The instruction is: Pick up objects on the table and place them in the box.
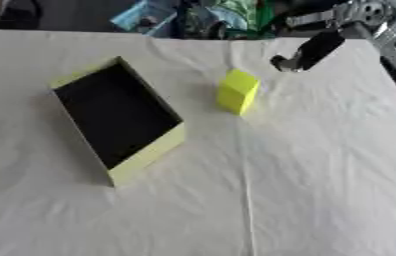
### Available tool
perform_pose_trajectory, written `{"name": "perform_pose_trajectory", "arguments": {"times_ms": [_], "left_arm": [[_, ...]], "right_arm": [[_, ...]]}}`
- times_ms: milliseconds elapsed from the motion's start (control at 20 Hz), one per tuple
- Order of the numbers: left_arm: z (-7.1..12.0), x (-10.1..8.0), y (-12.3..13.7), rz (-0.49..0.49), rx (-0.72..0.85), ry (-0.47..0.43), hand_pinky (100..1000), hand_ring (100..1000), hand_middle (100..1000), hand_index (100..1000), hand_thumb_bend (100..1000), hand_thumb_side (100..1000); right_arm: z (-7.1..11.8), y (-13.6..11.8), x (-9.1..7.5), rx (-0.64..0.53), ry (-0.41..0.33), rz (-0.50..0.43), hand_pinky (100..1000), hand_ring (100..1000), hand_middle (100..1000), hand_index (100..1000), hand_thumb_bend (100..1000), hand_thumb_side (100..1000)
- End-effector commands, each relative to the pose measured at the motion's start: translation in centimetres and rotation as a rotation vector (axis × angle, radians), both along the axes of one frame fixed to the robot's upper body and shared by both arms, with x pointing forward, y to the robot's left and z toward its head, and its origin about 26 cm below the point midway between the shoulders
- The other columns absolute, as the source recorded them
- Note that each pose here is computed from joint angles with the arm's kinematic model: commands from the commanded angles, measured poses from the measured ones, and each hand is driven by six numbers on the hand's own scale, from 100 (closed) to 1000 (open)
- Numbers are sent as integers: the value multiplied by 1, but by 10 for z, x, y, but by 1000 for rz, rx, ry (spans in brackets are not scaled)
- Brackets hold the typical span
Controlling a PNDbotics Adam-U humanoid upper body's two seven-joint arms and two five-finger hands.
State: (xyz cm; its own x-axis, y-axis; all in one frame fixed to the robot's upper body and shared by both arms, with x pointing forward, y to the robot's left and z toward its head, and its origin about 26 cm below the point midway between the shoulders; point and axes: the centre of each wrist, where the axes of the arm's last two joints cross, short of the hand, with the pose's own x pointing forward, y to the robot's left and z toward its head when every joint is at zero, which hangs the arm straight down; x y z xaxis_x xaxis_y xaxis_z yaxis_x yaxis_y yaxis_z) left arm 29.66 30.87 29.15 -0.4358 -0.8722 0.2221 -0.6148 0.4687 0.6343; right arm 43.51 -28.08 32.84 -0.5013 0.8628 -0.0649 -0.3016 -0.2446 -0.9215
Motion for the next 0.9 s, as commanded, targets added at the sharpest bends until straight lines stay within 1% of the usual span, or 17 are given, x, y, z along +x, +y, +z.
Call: {"name": "perform_pose_trajectory", "arguments": {"times_ms": [50, 100, 150, 200, 250, 300, 350, 400, 450, 500, 550, 750, 900], "left_arm": [[10, -4, -1, -8, 20, -30, 659, 738, 746, 881, 100, 480], [10, -4, -1, -8, 20, -30, 659, 738, 746, 881, 100, 480], [10, -4, -1, -8, 19, -30, 659, 738, 746, 881, 100, 479], [10, -4, -1, -9, 19, -29, 659, 738, 746, 881, 100, 480], [10, -4, -1, -9, 19, -29, 658, 737, 745, 881, 100, 480], [10, -4, -1, -9, 19, -29, 658, 737, 745, 881, 100, 480], [9, -4, -1, -9, 18, -29, 657, 736, 745, 881, 100, 479], [9, -4, -1, -9, 18, -29, 657, 736, 745, 881, 100, 480], [10, -4, -1, -9, 18, -29, 657, 736, 745, 881, 100, 480], [10, -4, -1, -9, 17, -29, 656, 735, 745, 881, 100, 480], [9, -4, -1, -9, 16, -29, 656, 735, 744, 881, 100, 479], [9, -4, -1, -10, 15, -28, 655, 733, 743, 880, 100, 479], [9, -4, -1, -9, 14, -27, 654, 732, 742, 880, 100, 477]], "right_arm": [[13, -3, -4, 0, -28, 6, 943, 971, 976, 1000, 100, 378], [13, -3, -4, 1, -29, 5, 943, 972, 977, 1000, 100, 385], [12, -4, -4, 3, -29, 4, 943, 972, 979, 1000, 100, 447], [12, -4, -4, 6, -27, 2, 943, 972, 979, 1000, 100, 456], [12, -4, -4, 10, -27, 0, 943, 972, 979, 1000, 100, 520], [12, -4, -4, 15, -29, -4, 942, 972, 979, 1000, 100, 539], [12, -5, -3, 19, -30, -8, 943, 973, 979, 1000, 100, 586], [12, -5, -3, 22, -30, -10, 943, 973, 979, 1000, 100, 603], [11, -5, -3, 25, -30, -11, 942, 973, 979, 1000, 100, 648], [11, -4, -3, 29, -30, -12, 942, 973, 980, 1000, 100, 659], [10, -4, -3, 34, -30, -12, 940, 973, 980, 1000, 100, 690], [8, -4, -5, 32, -31, -6, 945, 975, 983, 1000, 100, 709], [6, -4, -7, 28, -38, -5, 939, 973, 980, 1000, 100, 761]]}}
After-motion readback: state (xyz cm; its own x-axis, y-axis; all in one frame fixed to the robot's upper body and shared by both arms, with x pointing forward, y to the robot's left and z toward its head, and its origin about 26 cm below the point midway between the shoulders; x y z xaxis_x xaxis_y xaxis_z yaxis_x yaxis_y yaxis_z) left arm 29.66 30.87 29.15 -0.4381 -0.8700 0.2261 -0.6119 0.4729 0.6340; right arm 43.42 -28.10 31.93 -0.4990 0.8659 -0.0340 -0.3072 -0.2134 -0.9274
